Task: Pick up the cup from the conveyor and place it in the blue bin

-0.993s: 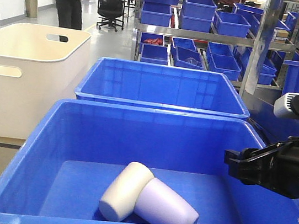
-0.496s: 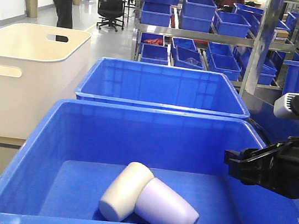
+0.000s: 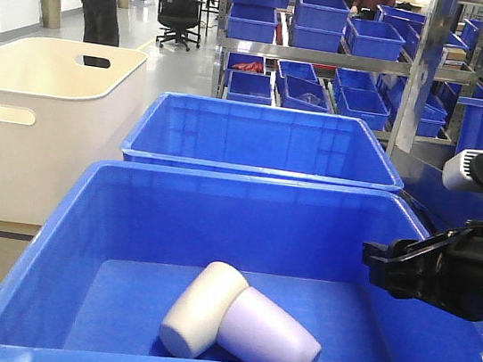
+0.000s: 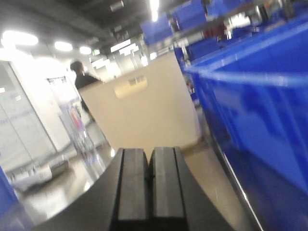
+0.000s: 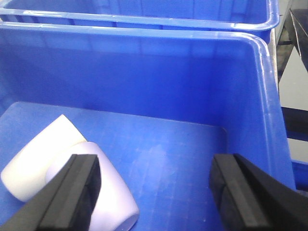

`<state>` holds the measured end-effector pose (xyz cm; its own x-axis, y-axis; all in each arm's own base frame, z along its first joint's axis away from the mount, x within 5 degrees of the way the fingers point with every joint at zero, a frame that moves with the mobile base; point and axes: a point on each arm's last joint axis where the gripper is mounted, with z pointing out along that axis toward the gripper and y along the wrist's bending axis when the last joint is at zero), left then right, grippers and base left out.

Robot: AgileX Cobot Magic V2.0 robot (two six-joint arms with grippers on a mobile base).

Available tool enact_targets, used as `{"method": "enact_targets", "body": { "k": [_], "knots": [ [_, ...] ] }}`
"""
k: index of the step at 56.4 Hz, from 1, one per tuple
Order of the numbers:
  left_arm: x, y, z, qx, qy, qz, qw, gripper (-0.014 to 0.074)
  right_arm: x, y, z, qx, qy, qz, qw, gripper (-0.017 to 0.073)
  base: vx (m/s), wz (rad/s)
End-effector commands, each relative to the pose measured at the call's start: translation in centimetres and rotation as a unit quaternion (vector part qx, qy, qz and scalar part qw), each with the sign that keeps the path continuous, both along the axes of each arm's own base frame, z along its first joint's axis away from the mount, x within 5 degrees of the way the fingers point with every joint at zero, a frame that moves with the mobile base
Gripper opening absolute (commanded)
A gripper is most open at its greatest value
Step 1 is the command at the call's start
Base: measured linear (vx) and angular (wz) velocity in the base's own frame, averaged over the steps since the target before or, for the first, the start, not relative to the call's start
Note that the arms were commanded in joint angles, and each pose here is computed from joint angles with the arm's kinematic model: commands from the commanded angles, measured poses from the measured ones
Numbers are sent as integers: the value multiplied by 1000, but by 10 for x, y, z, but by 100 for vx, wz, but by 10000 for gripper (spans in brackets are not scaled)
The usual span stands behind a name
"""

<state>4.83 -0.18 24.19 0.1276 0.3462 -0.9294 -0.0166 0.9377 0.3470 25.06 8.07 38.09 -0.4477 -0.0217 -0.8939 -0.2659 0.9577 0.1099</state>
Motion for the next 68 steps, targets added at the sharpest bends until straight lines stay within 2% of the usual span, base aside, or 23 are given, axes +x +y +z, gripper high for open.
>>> {"method": "enact_targets", "body": {
  "k": [1,5,8,11,14,18,36,46,55,68],
  "knots": [
    [3,1,-15,-5,-9,7,1000,-7,-2,-1,21,16,-61,-2,998,539,0,0],
    [8,1,-42,-3,33,9,999,-7,-2,-1,21,16,-61,-2,998,539,0,0],
    [8,1,-42,4,32,9,999,-7,-2,-1,21,15,-60,-2,998,539,0,0],
    [8,1,-42,31,31,12,999,-7,-2,-1,21,16,-60,-2,998,539,0,0],
    [8,1,-42,69,30,16,997,-7,-2,-1,21,16,-60,-2,998,539,0,0],
    [8,1,-42,87,30,18,996,-7,-2,-1,21,16,-61,-2,998,539,0,0],
    [8,1,-42,84,30,18,996,-7,-2,-1,21,16,-61,-2,998,539,0,0],
    [8,1,-42,55,31,15,998,-7,-2,-1,21,16,-61,-2,998,539,0,0],
    [8,1,-40,46,29,14,998,-7,-2,-1,21,15,-59,-1,998,539,0,0],
    [7,1,-37,46,25,14,999,-7,-2,-1,21,15,-59,-1,998,539,0,0]
  ]
}}
